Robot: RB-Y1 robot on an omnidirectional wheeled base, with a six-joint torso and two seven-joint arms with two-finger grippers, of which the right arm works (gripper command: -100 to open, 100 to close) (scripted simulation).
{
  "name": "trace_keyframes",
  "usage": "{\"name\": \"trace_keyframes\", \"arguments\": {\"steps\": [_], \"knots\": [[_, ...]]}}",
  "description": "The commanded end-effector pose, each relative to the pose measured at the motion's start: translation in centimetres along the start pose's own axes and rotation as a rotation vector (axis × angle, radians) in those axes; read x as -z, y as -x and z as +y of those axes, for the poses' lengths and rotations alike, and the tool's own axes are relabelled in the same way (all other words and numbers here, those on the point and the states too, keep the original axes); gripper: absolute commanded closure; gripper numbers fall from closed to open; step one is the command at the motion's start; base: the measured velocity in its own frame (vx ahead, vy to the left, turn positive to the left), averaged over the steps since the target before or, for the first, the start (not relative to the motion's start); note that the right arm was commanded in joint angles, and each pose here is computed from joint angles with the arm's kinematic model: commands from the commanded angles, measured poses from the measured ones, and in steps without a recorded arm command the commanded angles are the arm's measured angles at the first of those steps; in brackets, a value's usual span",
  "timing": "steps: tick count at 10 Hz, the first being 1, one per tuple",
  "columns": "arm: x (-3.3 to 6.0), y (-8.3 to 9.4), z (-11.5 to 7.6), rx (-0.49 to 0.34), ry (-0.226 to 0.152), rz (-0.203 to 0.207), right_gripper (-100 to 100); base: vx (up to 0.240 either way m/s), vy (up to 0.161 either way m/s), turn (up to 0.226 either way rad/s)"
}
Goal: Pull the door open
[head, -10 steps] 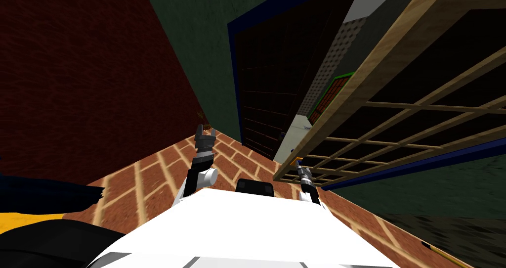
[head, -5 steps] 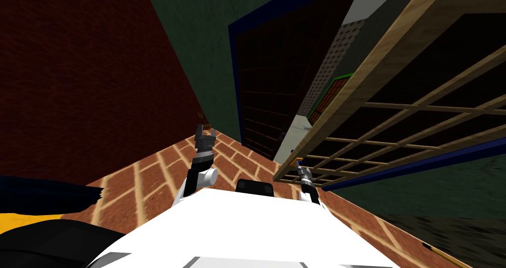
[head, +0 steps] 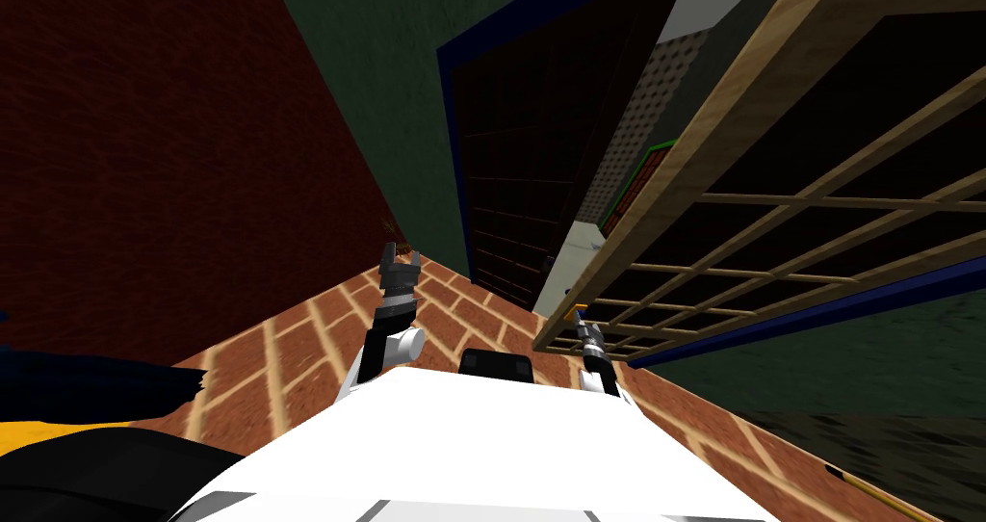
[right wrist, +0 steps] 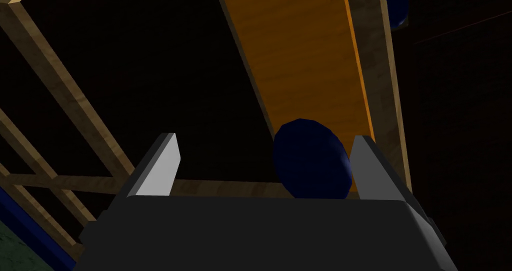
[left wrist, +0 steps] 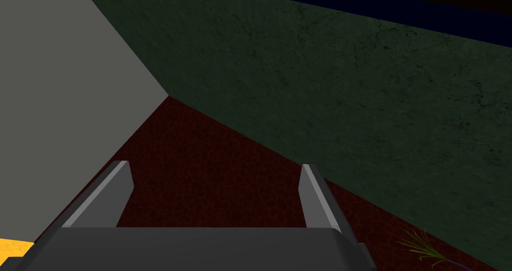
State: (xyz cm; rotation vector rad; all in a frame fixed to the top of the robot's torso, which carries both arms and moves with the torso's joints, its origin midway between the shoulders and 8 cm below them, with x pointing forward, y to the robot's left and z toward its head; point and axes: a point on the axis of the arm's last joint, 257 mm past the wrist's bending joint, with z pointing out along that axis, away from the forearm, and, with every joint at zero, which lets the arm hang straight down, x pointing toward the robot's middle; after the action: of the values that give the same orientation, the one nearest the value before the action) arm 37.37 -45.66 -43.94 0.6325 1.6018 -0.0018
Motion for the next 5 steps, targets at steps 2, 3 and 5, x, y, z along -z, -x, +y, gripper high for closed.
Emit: {"name": "trace_keyframes", "arguments": {"steps": [2, 3, 5], "knots": [[0.41, 0.00, -1.12, -0.061, -0.014, 0.009, 100, -0.011, 0.001, -0.009], [0.41, 0.00, -1.12, -0.067, -0.014, 0.009, 100, -0.005, -0.004, -0.016], [0.36, 0.02, -0.84, -0.121, -0.003, 0.009, 100, -0.014, 0.001, -0.001]]}}
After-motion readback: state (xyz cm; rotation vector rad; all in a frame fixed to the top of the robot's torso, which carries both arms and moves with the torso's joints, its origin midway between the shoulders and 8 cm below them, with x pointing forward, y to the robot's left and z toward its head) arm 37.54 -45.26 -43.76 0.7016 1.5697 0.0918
